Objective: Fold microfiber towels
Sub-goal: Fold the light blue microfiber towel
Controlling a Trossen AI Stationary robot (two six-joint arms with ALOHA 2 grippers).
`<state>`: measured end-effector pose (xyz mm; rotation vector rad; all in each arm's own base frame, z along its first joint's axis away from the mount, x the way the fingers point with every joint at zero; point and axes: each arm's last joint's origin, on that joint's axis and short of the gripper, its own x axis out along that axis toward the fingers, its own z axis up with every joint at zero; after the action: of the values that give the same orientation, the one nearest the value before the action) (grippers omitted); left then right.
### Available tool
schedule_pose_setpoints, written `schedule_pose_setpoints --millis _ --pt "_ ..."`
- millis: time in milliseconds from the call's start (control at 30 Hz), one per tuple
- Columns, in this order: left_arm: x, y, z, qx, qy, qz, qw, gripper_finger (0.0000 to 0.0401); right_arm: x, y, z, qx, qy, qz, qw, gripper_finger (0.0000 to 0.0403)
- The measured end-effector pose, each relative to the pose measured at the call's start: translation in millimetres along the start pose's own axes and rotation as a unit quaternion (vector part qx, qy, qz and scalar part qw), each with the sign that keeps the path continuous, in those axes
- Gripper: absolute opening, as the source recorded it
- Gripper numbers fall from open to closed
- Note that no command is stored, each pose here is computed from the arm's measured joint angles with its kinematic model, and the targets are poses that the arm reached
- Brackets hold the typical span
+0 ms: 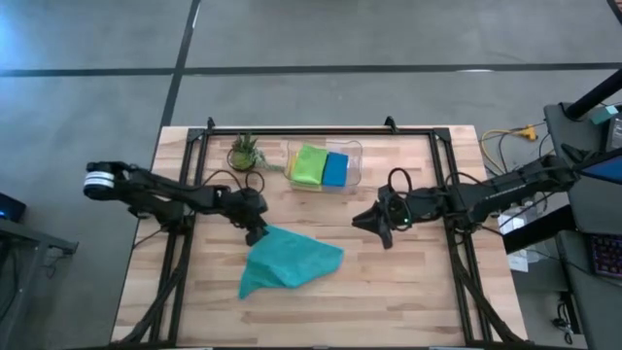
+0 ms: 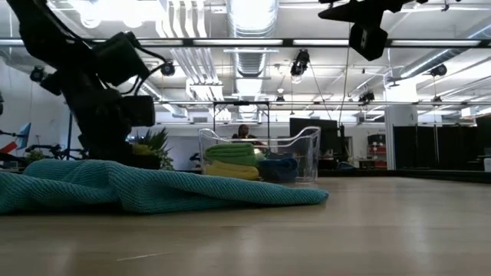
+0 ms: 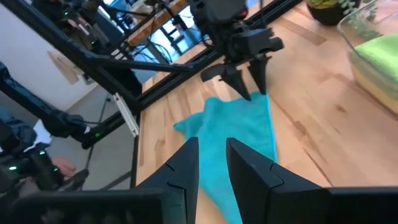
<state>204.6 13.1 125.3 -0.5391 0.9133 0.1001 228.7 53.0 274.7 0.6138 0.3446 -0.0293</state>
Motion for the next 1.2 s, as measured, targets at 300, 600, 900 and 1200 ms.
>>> schedule_pose_setpoints --millis 300,600,900,1200 --pt "14 4 -2 -0.022 0.035 0.018 0.999 0.0173 -1 3 -2 -0.001 0.004 0.006 1.0 0.0077" --pt "-10 -6 19 -0.004 -0.054 0.063 0.997 0.0173 -1 3 -4 0.002 0.008 0.006 1.0 0.0077" --pt "-18 -2 14 0.025 -0.049 0.112 0.992 0.0173 -1 3 -4 -0.003 0.011 0.003 1.0 0.0077" --pt "7 7 2 0.018 0.03 0.115 0.993 0.0173 -1 3 -5 -0.005 0.014 0.001 1.0 0.0077"
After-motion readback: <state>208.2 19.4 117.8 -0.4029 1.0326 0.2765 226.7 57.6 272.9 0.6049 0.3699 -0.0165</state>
